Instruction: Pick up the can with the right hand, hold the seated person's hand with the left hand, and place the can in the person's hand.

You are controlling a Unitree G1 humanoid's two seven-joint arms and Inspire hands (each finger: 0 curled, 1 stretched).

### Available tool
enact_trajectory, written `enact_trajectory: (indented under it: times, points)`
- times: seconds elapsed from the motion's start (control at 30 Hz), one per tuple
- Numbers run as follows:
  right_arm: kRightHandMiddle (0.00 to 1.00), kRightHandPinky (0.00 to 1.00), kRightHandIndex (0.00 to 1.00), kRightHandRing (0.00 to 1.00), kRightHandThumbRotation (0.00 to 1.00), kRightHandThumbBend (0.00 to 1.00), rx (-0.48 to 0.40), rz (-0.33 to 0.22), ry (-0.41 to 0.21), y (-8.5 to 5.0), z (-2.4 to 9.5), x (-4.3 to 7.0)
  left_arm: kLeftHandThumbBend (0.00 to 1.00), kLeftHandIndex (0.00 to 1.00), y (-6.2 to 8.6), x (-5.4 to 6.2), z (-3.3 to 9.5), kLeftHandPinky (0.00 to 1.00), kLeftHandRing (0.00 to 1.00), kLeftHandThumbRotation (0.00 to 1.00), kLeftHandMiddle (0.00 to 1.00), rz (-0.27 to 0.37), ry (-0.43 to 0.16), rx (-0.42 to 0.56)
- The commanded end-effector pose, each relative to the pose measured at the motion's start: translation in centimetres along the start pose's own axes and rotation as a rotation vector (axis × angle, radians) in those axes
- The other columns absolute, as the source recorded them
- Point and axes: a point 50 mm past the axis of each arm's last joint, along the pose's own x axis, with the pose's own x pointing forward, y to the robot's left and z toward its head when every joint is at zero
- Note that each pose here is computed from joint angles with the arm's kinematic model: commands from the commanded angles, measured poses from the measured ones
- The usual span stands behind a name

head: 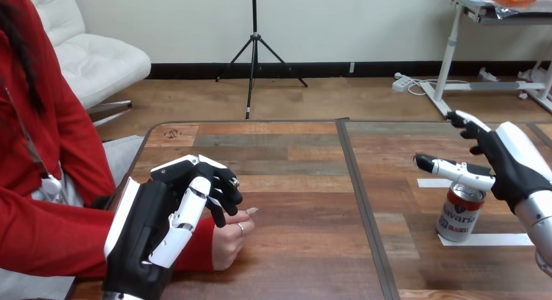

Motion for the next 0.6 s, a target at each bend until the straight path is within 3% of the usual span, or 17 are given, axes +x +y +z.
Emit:
enact_trajectory:
  times: [0.0, 0.57]
  points:
    - [0.92, 0.79, 0.92, 0.89, 0.73, 1.0, -0.037, -0.063, -0.026, -2.3, 1.5, 1.7, 0.07, 0.43, 0.2, 1.2, 1.4, 0.25, 0.37, 0.7, 0.43, -0.005, -0.088, 0.003]
    - [0.92, 0.76, 0.91, 0.9, 0.68, 1.0, -0.083, -0.021, 0.088, -2.1, 0.0, 1.6, 0.08, 0.43, 0.3, 1.1, 1.4, 0.25, 0.37, 0.7, 0.43, -0.009, -0.084, 0.0]
